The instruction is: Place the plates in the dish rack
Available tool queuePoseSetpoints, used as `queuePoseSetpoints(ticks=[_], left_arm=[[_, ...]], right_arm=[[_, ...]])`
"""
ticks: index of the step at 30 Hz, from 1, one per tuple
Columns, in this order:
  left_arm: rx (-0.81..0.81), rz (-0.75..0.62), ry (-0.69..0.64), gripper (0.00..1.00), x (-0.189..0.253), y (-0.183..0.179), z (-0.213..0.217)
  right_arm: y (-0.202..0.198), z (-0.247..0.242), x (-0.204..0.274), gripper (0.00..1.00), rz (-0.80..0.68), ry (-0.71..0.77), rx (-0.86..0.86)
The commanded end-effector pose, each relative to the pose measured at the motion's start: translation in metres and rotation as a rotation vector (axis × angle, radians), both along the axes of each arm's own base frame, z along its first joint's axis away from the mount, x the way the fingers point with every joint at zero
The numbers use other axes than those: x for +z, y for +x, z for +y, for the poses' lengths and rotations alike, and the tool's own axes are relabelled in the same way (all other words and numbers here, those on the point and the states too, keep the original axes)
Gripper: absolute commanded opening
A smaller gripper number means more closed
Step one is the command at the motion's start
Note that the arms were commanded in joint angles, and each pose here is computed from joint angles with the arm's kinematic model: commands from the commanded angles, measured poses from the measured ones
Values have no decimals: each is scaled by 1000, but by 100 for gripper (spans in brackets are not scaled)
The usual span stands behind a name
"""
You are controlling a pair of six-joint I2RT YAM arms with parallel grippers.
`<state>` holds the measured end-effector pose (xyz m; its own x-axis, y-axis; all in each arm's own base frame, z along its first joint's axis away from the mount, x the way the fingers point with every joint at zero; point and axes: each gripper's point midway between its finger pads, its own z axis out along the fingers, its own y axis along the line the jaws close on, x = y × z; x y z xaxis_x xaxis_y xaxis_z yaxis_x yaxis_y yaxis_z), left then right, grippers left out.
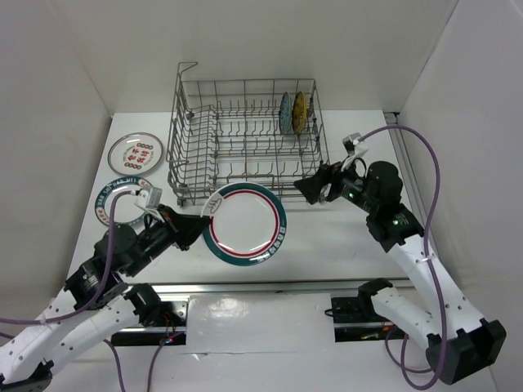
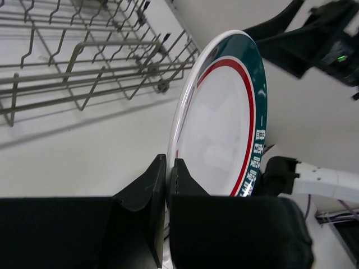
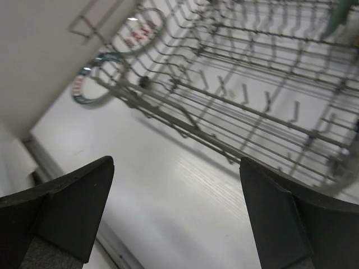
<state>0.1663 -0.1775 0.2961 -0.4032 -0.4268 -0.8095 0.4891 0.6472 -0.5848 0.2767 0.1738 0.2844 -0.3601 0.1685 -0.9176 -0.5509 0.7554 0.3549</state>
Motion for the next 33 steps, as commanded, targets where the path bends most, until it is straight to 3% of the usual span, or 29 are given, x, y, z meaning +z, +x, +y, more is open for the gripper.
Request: queuePoseSetpoints(ticks=[1,3,5,7,11,22,26,29,33], left_arm=[[-7,-15,47,0,3,-3,3],[-18,-15,46,0,3,-4,2],[-18,-18,43,0,2,-1,-1],[-30,-14,33,0,-1,-1,-4],[-78,-46,-1,0,8,-4,-14],[-129,-90,-32,0,29,0,-31],[-129,-108,-48,0,31,0,-31],[-128,-136,-73,0,34,0,-31],[-117,-130,-68,0,28,3,-31]], right_arm=[[-37,24,57,100,-174,136,218],[-46,19,80,100,-240,202,201],[-60,29,83,100,-230,214,304],[-51,32,66,100,-142,199,300],[-48,41,42,100,-103,138,285],[-95,91,2,100,-62,59,525],[-94,98,-5,94,-49,40,524],[-92,98,-13,84,-32,30,513],[-89,97,-15,35,-17,38,489]])
